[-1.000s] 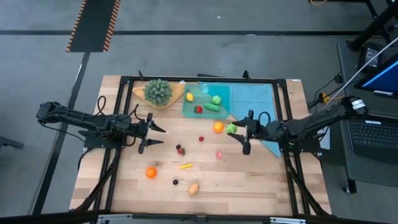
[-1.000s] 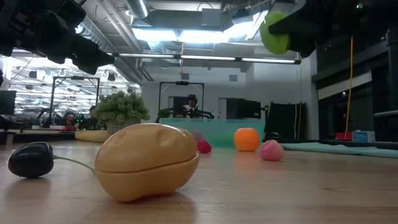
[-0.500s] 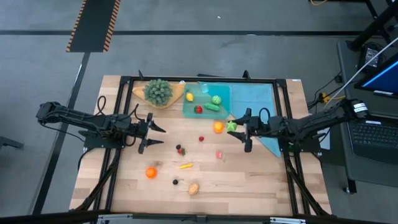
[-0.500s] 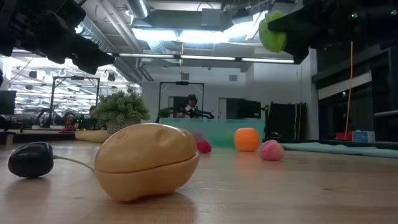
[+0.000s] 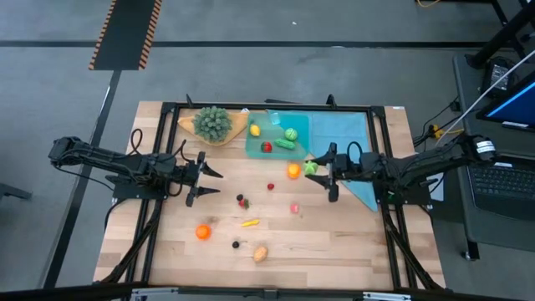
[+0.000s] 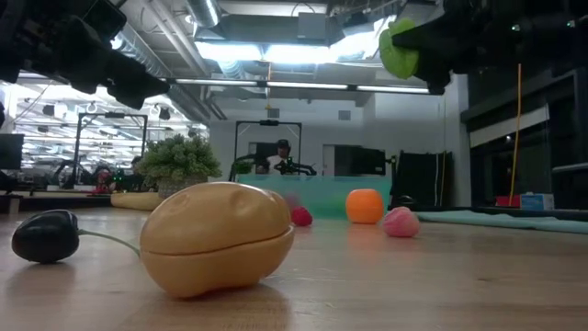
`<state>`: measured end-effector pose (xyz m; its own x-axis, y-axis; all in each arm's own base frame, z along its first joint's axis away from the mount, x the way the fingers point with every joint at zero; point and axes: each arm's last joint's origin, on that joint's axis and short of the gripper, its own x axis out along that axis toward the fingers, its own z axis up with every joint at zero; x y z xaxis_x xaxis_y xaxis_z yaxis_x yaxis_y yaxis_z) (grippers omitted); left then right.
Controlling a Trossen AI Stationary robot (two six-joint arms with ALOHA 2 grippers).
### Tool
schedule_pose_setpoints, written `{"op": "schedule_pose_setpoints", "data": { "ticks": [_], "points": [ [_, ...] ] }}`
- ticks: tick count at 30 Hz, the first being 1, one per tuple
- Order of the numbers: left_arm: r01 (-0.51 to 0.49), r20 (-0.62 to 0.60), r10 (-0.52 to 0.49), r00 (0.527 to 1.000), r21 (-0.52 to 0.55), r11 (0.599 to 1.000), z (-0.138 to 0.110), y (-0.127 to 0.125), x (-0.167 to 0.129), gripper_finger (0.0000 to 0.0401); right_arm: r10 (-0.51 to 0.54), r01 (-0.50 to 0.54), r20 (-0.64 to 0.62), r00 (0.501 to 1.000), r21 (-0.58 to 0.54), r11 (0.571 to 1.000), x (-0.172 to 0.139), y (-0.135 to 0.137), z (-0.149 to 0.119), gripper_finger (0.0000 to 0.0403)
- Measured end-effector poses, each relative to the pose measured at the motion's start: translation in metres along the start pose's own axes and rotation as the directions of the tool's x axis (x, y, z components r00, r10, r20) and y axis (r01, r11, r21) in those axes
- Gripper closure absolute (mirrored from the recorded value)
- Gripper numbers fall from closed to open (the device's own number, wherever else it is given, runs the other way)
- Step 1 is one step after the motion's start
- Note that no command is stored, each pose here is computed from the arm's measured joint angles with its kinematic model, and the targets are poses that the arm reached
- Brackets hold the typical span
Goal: Pick and placing Produce into tupperware
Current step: Put the star fruit into the blue bin
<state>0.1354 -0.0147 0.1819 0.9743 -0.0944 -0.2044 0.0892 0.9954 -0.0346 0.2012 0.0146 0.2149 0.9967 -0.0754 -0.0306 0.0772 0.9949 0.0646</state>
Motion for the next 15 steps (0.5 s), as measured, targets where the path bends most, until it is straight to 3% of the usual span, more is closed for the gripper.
{"op": "schedule_pose_setpoints", "data": {
  "ticks": [2, 8, 15],
  "points": [
    [-0.03, 0.008, 0.03, 1.0, 0.021, 0.999, 0.001, 0.001, 0.0, 0.0173, -0.01, 0.01, 0.002, 1.0, 0.0, 1.0, 0.002, -0.002, -0.001, 0.0187],
    [-0.253, 0.035, 0.252, 0.967, 0.013, 0.967, 0.003, 0.012, -0.001, 0.0173, -0.054, 0.054, 0.02, 0.998, 0.004, 0.999, 0.014, -0.01, -0.008, 0.0187],
    [-0.381, 0.056, 0.382, 0.922, -0.033, 0.924, 0.006, 0.028, -0.003, 0.0173, -0.119, 0.119, 0.041, 0.992, 0.009, 0.993, 0.029, -0.024, -0.013, 0.0187]
  ]
}}
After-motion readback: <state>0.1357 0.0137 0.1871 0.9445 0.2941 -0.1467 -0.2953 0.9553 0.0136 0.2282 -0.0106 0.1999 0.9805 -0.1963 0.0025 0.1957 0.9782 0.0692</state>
